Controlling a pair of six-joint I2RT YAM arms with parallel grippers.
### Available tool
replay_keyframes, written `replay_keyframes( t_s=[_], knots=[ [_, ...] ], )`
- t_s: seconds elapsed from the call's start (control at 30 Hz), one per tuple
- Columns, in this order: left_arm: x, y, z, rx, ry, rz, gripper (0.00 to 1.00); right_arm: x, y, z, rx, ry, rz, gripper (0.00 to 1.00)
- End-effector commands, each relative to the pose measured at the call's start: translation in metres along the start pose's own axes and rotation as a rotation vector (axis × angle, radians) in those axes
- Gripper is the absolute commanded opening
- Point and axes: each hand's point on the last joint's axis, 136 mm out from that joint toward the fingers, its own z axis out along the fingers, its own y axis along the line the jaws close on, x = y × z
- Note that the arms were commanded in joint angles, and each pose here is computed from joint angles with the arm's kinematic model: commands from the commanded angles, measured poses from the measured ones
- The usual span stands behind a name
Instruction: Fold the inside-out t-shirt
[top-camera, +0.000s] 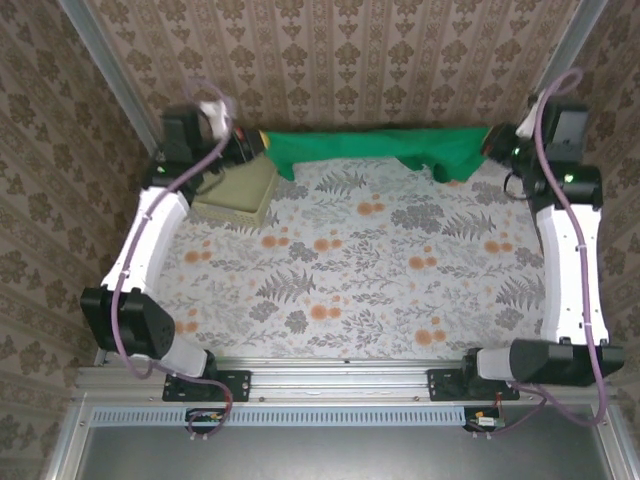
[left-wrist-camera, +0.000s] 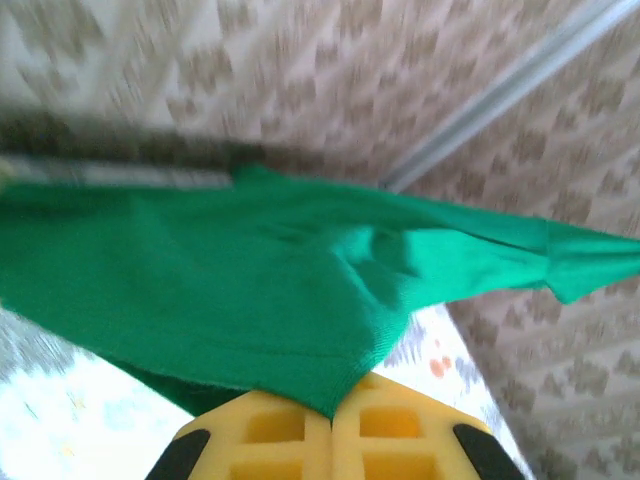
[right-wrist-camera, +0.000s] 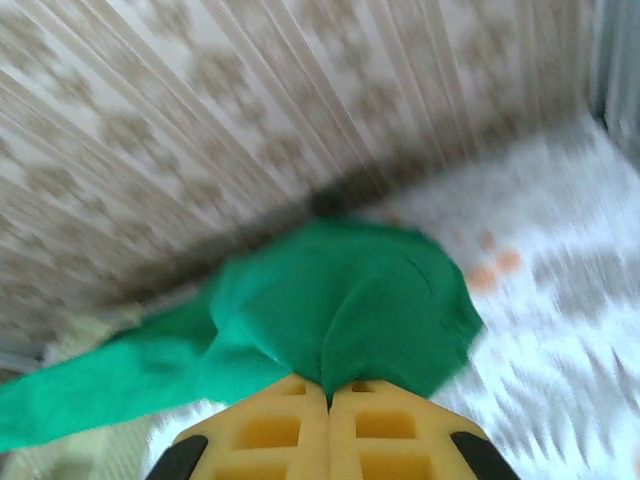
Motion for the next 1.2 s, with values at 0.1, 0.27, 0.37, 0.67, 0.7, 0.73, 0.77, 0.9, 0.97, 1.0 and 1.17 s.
replay_keyframes(
  t_s=[0.1,0.27,0.37,0.67,0.7,0.73,0.77,0.9,0.97,1.0,1.17],
  knots=[
    [0.155,0.004,0.015,-0.096,0.23,0.082,0.0,0.125,-0.077,-0.022,0.152,0.166,0.199,0.0],
    [0.253,0.067,-0.01,-0.324,0.395,-0.044,0.0,0.231,-0.105,-0.028,0.183,0.386,0.336,0.0],
    [0.285,0.081,-0.025,-0.381,0.426,-0.097,0.0,0.272,-0.122,-0.035,0.239,0.45,0.398,0.0],
    [0.336,0.085,-0.057,-0.45,0.467,-0.148,0.04,0.307,-0.162,-0.074,0.448,0.396,0.455,0.0],
    [0.34,0.086,-0.06,-0.46,0.465,-0.147,0.04,0.306,-0.163,-0.078,0.461,0.385,0.459,0.0],
    [0.342,0.087,-0.065,-0.471,0.457,-0.145,0.06,0.306,-0.164,-0.082,0.465,0.369,0.461,0.0],
    [0.344,0.089,-0.069,-0.483,0.448,-0.146,0.08,0.304,-0.165,-0.084,0.471,0.352,0.469,0.0],
    [0.347,0.095,-0.08,-0.513,0.425,-0.149,0.16,0.297,-0.171,-0.094,0.515,0.293,0.486,0.0],
    [0.347,0.096,-0.083,-0.525,0.425,-0.151,0.24,0.294,-0.173,-0.097,0.53,0.279,0.485,0.02],
    [0.346,0.095,-0.084,-0.53,0.424,-0.15,0.26,0.291,-0.174,-0.1,0.541,0.267,0.478,0.06],
    [0.314,0.087,-0.094,-0.568,0.339,-0.102,0.45,0.262,-0.173,-0.114,0.564,0.174,0.437,0.64]
  ],
)
